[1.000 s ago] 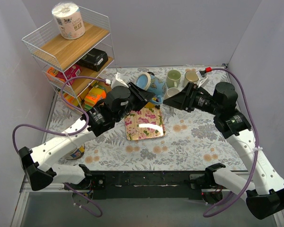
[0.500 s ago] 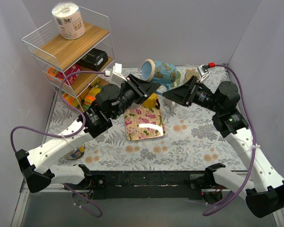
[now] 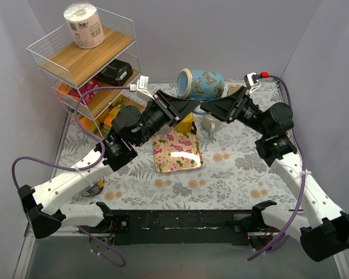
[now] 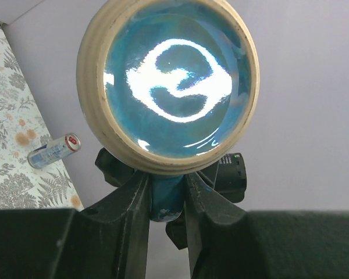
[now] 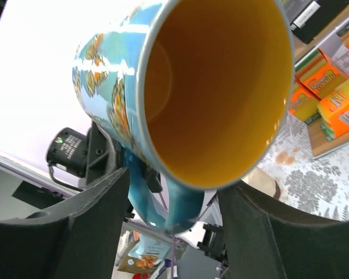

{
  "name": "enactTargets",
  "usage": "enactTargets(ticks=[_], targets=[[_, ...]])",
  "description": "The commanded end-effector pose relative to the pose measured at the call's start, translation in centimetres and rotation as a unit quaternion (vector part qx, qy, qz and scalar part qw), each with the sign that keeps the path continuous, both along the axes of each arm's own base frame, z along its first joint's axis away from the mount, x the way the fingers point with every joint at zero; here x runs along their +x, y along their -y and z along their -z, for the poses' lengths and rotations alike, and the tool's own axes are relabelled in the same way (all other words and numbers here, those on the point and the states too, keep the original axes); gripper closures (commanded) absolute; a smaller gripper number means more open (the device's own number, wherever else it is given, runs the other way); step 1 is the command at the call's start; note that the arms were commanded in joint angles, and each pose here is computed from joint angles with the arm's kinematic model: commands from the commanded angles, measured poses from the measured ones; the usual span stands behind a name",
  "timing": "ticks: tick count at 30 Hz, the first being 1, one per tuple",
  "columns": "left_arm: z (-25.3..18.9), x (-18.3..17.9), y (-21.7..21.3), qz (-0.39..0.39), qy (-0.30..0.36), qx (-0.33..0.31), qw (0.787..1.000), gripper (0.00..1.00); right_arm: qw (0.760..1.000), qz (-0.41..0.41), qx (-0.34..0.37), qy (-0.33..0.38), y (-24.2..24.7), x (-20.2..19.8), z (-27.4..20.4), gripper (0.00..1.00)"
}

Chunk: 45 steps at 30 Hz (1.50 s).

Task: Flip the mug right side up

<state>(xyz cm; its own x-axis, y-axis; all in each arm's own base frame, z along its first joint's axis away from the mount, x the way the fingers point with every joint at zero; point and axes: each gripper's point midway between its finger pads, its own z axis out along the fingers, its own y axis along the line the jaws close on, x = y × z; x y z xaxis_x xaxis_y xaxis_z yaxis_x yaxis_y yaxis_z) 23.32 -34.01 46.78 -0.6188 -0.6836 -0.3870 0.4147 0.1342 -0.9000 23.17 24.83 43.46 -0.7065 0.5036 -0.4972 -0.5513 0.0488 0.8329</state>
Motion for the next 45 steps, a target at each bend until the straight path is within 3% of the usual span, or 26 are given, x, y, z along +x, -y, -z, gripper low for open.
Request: enactTargets(ticks=[1, 4, 7, 8, 10, 13, 15, 17, 18, 21, 30, 31, 36, 39, 40, 42, 43, 45], targets=[[-7.1, -3.4, -2.6, 0.030, 0.092, -0.096, 0.991, 1.00, 0.997, -0.006, 0.049, 0.054, 0.5, -0.8, -3.5, 0.34], [-6.8, -3.7, -2.3, 0.040, 0.098, -0.096, 0.990, 1.00, 0.997, -0.022, 0.055, 0.042, 0.2, -0.9, -3.3, 0.44], [-6.2, -3.6, -2.0, 0.043, 0.094, -0.091, 0.990, 1.00, 0.996, -0.034, 0.070, 0.049, 0.2, -1.2, -3.6, 0.69], [-6.0, -3.6, -1.9, 0.043, 0.093, -0.090, 0.991, 1.00, 0.996, -0.038, 0.071, 0.044, 0.1, -1.3, -3.6, 0.85], [-5.8, -3.4, -1.9, 0.040, 0.090, -0.084, 0.992, 1.00, 0.996, -0.044, 0.069, 0.042, 0.1, -1.5, -3.5, 0.99], [-4.9, -2.7, -1.7, 0.028, 0.080, -0.063, 0.994, 1.00, 0.997, -0.038, 0.061, 0.036, 0.1, -1.3, -3.3, 0.99], [-4.5, -2.5, -1.7, 0.022, 0.078, -0.051, 0.995, 0.67, 0.997, -0.034, 0.054, 0.045, 0.1, -1.4, -3.4, 0.99], [-3.8, -2.0, -1.8, 0.009, 0.074, -0.036, 0.997, 0.50, 0.998, -0.029, 0.047, 0.039, 0.1, -1.3, -3.2, 0.99], [-3.8, -2.0, -1.9, 0.004, 0.074, -0.032, 0.997, 0.29, 0.998, -0.022, 0.041, 0.052, 0.2, -1.2, -3.5, 0.99], [-2.3, -0.8, -2.3, -0.028, 0.056, 0.003, 0.998, 0.02, 0.999, 0.002, 0.013, 0.042, 0.3, -0.5, -2.9, 0.99], [2.4, 1.7, -4.6, -0.115, -0.006, 0.099, 0.988, 0.02, 0.978, 0.158, -0.125, 0.048, 3.5, 3.0, -2.5, 0.99], [3.1, 1.8, -4.9, -0.123, -0.015, 0.112, 0.986, 0.02, 0.971, 0.187, -0.150, 0.024, 4.3, 3.8, -1.4, 0.99], [4.0, 2.4, -6.8, -0.166, -0.031, 0.130, 0.977, 0.02, 0.928, 0.284, -0.237, 0.038, 7.8, 5.5, -1.9, 0.99], [4.4, 2.6, -7.4, -0.178, -0.037, 0.144, 0.973, 0.02, 0.880, 0.357, -0.314, 0.012, 11.2, 7.1, 0.3, 0.99], [4.5, 2.7, -7.6, -0.184, -0.038, 0.147, 0.971, 0.02, 0.851, 0.393, -0.348, -0.005, 13.0, 7.7, 1.6, 0.99], [5.1, 2.8, -7.7, -0.186, -0.040, 0.163, 0.968, 0.02, 0.819, 0.421, -0.390, -0.014, 14.8, 8.1, 3.4, 0.99], [5.3, 2.9, -7.7, -0.188, -0.042, 0.168, 0.967, 0.02, 0.788, 0.447, -0.424, -0.015, 16.5, 8.4, 4.2, 0.99], [6.0, 2.9, -7.5, -0.185, -0.049, 0.177, 0.966, 0.02, 0.761, 0.464, -0.454, -0.017, 17.7, 8.7, 5.6, 0.99]])
